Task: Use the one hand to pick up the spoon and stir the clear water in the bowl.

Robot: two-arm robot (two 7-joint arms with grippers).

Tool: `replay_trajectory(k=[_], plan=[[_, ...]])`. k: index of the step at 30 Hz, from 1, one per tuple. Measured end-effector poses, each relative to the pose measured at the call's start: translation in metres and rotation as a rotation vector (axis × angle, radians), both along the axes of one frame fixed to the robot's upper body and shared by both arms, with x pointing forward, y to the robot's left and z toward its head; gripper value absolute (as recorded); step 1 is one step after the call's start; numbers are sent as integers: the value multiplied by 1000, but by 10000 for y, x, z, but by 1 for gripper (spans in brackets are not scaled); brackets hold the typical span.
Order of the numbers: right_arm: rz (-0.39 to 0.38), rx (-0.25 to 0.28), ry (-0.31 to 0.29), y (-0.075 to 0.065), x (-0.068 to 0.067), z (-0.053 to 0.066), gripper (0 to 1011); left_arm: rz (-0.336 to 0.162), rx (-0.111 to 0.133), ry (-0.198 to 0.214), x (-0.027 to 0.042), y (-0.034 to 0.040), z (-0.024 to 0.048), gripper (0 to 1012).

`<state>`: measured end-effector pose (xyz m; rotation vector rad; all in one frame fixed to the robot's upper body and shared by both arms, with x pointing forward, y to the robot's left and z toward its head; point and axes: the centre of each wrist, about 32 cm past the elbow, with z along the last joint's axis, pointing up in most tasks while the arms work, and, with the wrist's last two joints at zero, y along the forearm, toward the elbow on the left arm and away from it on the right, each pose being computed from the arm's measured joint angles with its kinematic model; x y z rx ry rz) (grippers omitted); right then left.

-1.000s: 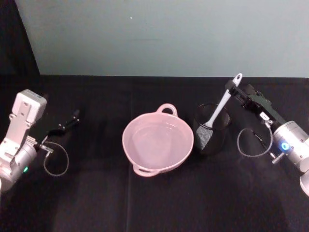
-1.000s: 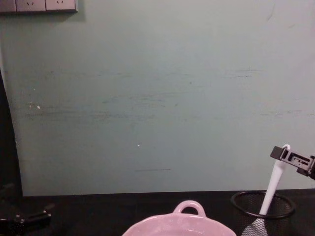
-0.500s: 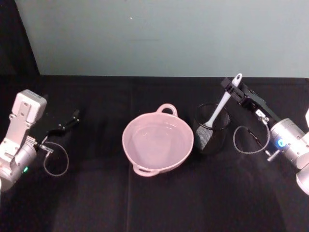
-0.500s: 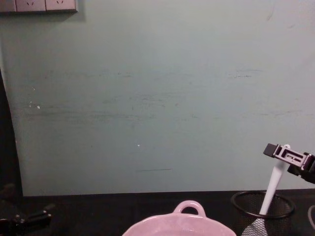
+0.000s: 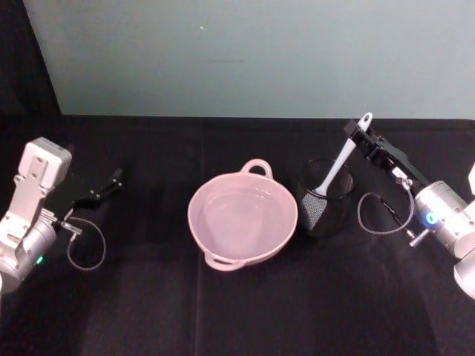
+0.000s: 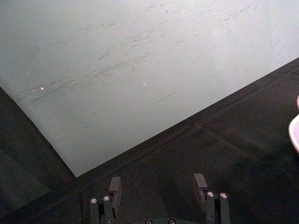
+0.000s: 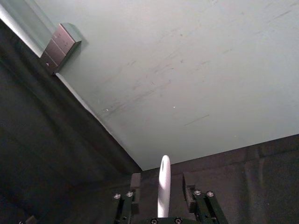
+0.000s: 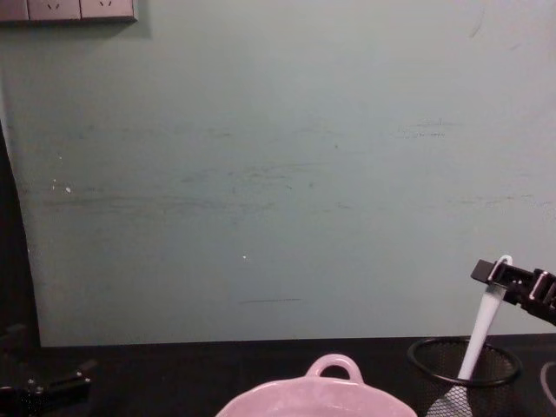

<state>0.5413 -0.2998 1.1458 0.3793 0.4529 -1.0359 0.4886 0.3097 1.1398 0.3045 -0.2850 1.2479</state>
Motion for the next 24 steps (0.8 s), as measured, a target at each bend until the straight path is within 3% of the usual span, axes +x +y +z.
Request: replay_trajectory(k=[13,18,24], plan=[[4,-5,-15,24,5,18,162,0,0,0,0,0,0,1011],[7,-17,-27,20,6,40,118,0,0,0,0,0,0,1011],[12,-79,-68,28,-18,141,118,0,0,0,0,0,0,1011]])
